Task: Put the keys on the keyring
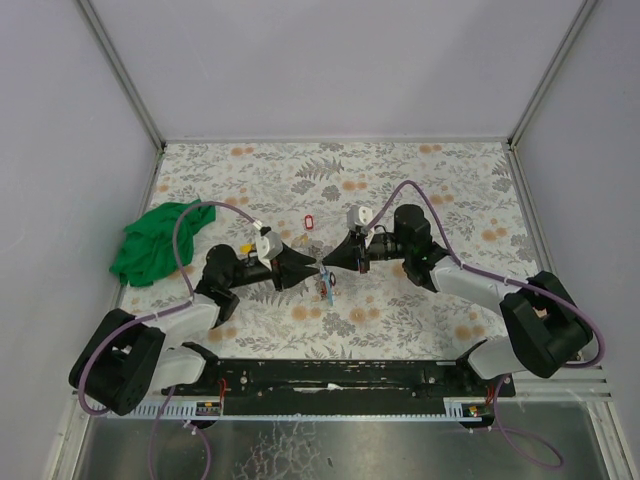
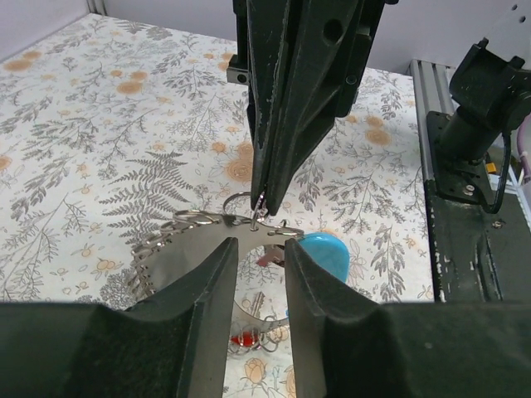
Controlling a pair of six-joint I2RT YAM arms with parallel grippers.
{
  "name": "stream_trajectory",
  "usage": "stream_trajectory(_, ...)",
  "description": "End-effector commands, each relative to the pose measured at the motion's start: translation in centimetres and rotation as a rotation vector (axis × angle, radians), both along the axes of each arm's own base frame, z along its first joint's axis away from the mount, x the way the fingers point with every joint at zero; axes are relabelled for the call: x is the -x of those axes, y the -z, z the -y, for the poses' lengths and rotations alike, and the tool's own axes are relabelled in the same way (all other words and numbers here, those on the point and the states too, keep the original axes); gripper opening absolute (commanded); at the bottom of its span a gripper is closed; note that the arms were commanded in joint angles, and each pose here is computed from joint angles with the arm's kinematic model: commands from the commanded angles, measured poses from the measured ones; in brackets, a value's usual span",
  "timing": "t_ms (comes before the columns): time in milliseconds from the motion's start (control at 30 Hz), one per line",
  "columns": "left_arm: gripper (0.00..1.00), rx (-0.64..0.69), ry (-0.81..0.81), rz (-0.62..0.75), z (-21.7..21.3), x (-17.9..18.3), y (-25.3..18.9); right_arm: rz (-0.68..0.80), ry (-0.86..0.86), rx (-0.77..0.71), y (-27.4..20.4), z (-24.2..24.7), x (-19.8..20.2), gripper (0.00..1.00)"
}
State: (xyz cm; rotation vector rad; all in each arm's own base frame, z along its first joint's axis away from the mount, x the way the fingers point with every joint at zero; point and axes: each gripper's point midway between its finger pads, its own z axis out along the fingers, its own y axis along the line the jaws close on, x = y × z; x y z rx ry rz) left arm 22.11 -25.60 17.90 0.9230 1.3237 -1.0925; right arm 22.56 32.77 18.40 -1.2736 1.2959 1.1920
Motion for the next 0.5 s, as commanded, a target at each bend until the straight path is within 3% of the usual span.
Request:
stream_trajectory(0, 0.26, 0.027, 0.033, 0.177, 0.5, -0.4, -2.8, 0.097, -0.061, -0.050, -2.2, -0.6, -0.3, 0.02)
stream_trajectory(267, 0.18, 0.041, 0.103, 0.185, 1.2, 0.5, -3.2, 0.094, -0.077, -0.047, -1.6, -0.9, -0.5, 0.02)
stream_trajectory(467, 0.16, 0.042, 0.113, 0.184, 1.4, 0.6, -3.3, 0.089, -0.092, -0.052, -1.7, -1.0, -0.4, 0.02)
